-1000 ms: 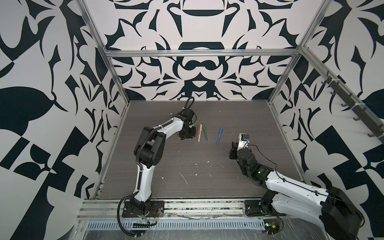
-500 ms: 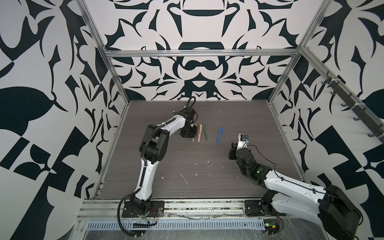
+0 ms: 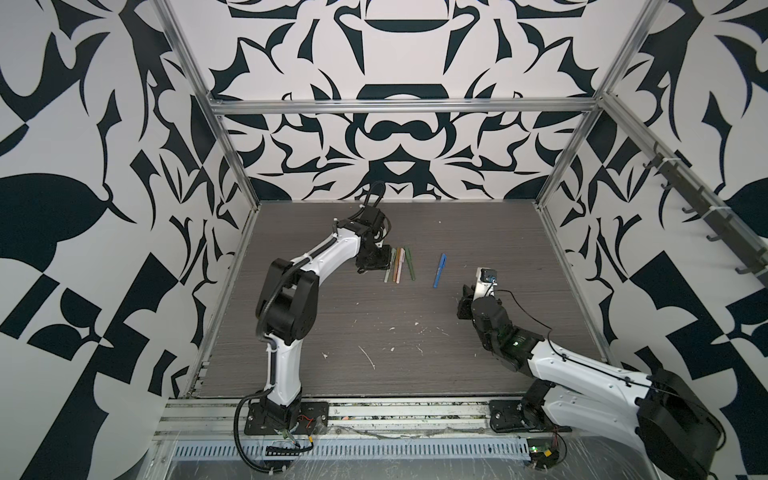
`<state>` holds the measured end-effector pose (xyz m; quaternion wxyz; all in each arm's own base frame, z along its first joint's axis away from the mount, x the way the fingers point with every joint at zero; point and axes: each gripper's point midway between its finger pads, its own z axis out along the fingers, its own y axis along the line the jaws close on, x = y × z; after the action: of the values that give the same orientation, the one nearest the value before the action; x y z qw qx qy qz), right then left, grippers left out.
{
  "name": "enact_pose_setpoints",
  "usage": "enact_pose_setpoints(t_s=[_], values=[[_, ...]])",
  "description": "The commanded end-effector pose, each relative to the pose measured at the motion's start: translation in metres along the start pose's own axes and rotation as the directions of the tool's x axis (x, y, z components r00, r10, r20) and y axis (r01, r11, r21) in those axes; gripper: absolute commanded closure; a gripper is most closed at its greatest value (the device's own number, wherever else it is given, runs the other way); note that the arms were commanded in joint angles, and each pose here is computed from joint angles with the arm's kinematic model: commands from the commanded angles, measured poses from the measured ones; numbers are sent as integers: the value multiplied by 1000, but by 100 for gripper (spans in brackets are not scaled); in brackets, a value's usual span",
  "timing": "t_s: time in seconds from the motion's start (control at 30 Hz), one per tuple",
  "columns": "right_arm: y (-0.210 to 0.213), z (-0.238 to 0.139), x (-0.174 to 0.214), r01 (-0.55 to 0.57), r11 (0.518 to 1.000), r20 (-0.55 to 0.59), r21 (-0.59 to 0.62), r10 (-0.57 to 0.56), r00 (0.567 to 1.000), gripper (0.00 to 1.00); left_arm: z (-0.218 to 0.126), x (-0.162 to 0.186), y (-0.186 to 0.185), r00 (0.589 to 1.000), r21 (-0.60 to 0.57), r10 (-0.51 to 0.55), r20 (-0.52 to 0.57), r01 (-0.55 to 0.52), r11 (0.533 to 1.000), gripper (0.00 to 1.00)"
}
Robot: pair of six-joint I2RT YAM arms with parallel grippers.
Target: Insert the pens into the pen caps
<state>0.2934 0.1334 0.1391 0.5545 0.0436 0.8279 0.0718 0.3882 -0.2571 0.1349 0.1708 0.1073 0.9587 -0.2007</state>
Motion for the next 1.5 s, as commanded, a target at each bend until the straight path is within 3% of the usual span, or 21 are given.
enact_pose_setpoints(t_s=[0.0, 0.13, 0.17, 0.23, 0.27, 0.47, 0.5, 0.53, 0.6, 0.67, 0.77, 0.9, 1.0, 1.1, 1.17, 1.3, 1.37, 1.47], values=[[6, 1, -14, -10, 1000, 36, -10, 11, 999, 74, -62, -13, -17, 982, 40, 52, 179, -61, 997, 61], [14, 3, -11, 9, 999, 37, -53, -7, 999, 72, -102, 6, -24, 941, 93, 83, 327, -120, 988, 47], [17, 4, -10, 19, 997, 35, -70, -17, 999, 72, -110, 13, -25, 928, 108, 85, 363, -133, 985, 39], [21, 4, -9, 31, 995, 29, -92, -28, 999, 71, -117, 28, -21, 911, 114, 87, 403, -144, 983, 3], [22, 5, -8, 27, 995, 28, -94, -25, 999, 70, -128, 35, -17, 896, 98, 86, 436, -143, 985, 1], [24, 3, -22, 26, 996, 41, -80, -22, 999, 68, -146, 63, 25, 875, -51, 50, 482, -29, 998, 1], [28, 1, -28, 33, 995, 45, -94, -29, 999, 64, -150, 66, 31, 868, -78, 46, 495, -8, 997, 1], [32, 0, -33, 29, 993, 50, -110, -24, 998, 49, -153, 68, 39, 860, -109, 37, 509, 22, 994, 1], [30, -1, -45, 24, 996, 67, -81, -19, 998, 9, -161, 74, 67, 831, -194, -15, 555, 147, 970, 0], [20, -1, -54, 35, 999, 67, 3, -35, 997, 8, -168, 79, 91, 792, -259, -50, 608, 257, 931, 1], [6, 0, -61, 90, 988, 34, 126, -95, 995, 6, -172, 82, 100, 750, -275, -22, 661, 269, 923, 1], [23, 1, -60, 170, 985, 67, 19, -171, 983, 1, -161, 75, 97, 627, -150, -49, 777, 261, 954, 1], [23, -1, -66, 182, 983, 110, 0, -181, 977, 1, -158, 75, 104, 553, -177, 20, 833, 232, 957, 1], [23, 0, -70, 234, 972, 127, -15, -230, 965, 1, -157, 74, 114, 534, -268, 112, 838, 224, 937, 1], [25, 2, -72, 263, 964, 152, -41, -255, 955, 1, -150, 75, 115, 537, -344, 212, 817, 158, 925, 1], [12, 5, -84, 240, 971, 193, -16, -232, 953, 1, -141, 78, 121, 476, -454, 363, 801, 88, 886, 1], [10, 7, -85, 264, 964, 208, -33, -251, 945, 1, -146, 75, 128, 447, -466, 371, 814, 123, 876, 1], [3, 12, -84, 282, 959, 221, -20, -271, 937, 1, -132, 68, 126, 481, -529, 461, 745, 7, 849, 1]])
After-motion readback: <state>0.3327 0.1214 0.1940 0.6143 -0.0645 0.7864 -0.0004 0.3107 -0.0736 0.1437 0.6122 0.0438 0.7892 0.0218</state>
